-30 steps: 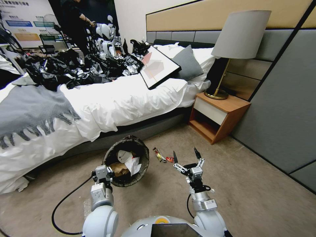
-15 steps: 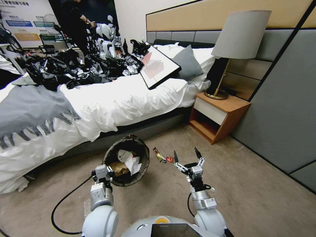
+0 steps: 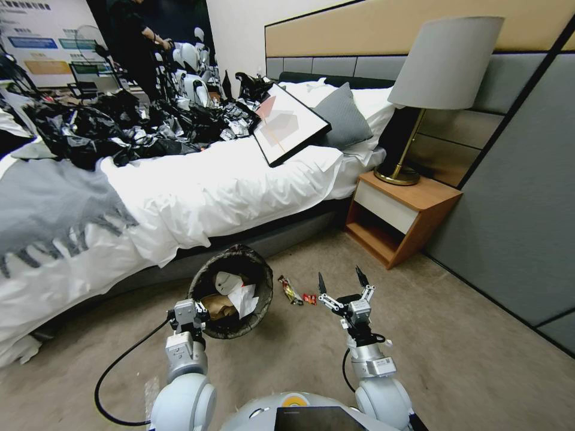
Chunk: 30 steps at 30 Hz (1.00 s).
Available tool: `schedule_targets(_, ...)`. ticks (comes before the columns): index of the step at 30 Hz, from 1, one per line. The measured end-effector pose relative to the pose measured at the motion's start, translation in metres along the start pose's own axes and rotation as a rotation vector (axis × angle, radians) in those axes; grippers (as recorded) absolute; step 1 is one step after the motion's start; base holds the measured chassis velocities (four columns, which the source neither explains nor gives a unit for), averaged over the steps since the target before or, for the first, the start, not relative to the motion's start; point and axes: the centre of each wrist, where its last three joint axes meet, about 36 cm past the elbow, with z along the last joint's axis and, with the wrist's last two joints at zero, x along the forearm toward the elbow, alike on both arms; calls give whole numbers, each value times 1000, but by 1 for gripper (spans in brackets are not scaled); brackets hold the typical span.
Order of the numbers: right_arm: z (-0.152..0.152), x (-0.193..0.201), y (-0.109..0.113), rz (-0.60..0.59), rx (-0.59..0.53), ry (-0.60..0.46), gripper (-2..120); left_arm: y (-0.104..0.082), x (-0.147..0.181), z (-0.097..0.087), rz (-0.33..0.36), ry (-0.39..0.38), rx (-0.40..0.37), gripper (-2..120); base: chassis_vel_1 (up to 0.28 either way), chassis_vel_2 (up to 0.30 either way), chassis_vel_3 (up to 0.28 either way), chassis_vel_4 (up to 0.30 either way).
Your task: Pick up the trash bin, then pick up the garbage from the floor and place it into the trash bin.
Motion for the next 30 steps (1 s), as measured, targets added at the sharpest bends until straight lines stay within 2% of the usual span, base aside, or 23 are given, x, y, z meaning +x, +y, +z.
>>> schedule_targets(10, 4, -2, 0, 0, 3, -4, 100, -1, 0, 0, -2, 1, 2, 0, -108, 109, 114, -106)
schedule_targets(17, 8, -6, -1, -30, -3, -71, 100, -1, 1, 1, -1, 3, 0, 0, -100, 96, 89, -98)
schedule_targets(30, 8, -13, -2, -54, 38, -92, 100, -2, 2, 1, 5, 3, -3, 0, -3, 4, 5, -4)
